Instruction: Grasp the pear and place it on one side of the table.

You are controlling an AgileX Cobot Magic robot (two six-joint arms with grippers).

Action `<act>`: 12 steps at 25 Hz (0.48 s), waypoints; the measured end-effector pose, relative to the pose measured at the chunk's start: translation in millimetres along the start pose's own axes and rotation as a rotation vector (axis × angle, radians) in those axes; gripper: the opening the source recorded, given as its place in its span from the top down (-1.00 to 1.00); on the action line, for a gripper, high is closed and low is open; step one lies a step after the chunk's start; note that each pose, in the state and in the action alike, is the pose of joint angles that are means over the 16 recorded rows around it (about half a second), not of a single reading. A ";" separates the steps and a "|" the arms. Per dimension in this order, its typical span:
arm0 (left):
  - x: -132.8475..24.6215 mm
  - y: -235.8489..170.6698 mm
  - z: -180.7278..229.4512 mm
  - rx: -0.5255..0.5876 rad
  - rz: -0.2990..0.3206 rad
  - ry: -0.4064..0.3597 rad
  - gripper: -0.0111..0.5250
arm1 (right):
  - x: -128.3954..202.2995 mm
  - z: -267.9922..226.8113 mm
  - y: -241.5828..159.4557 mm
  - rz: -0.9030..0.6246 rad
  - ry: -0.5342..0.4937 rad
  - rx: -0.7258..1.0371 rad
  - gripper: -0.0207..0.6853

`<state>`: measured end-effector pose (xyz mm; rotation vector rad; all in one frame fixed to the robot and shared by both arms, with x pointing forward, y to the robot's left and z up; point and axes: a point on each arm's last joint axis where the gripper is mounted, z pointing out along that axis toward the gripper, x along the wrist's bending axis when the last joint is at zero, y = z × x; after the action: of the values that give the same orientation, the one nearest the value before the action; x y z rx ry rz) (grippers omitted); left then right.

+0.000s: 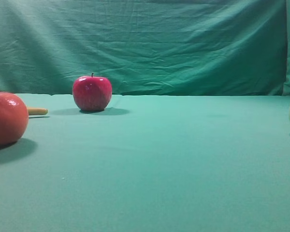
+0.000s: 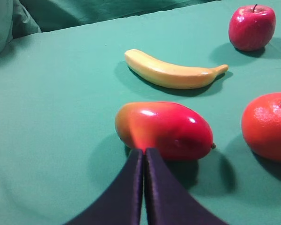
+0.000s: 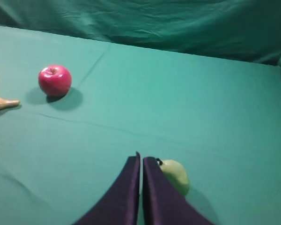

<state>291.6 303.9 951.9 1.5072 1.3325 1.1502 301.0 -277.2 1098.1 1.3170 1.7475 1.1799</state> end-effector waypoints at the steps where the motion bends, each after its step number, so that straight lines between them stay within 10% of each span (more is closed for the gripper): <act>1: 0.0 0.0 0.0 0.000 0.000 0.000 0.96 | -1.2 1.4 -6.8 0.008 -0.014 -0.008 0.94; 12: 0.0 0.0 0.0 0.000 0.000 0.000 0.96 | -11.8 27.3 -102.0 0.036 -0.156 -0.070 0.94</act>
<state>291.6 303.9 951.9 1.5072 1.3325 1.1502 289.8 -290.4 993.2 1.3657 1.5645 1.1168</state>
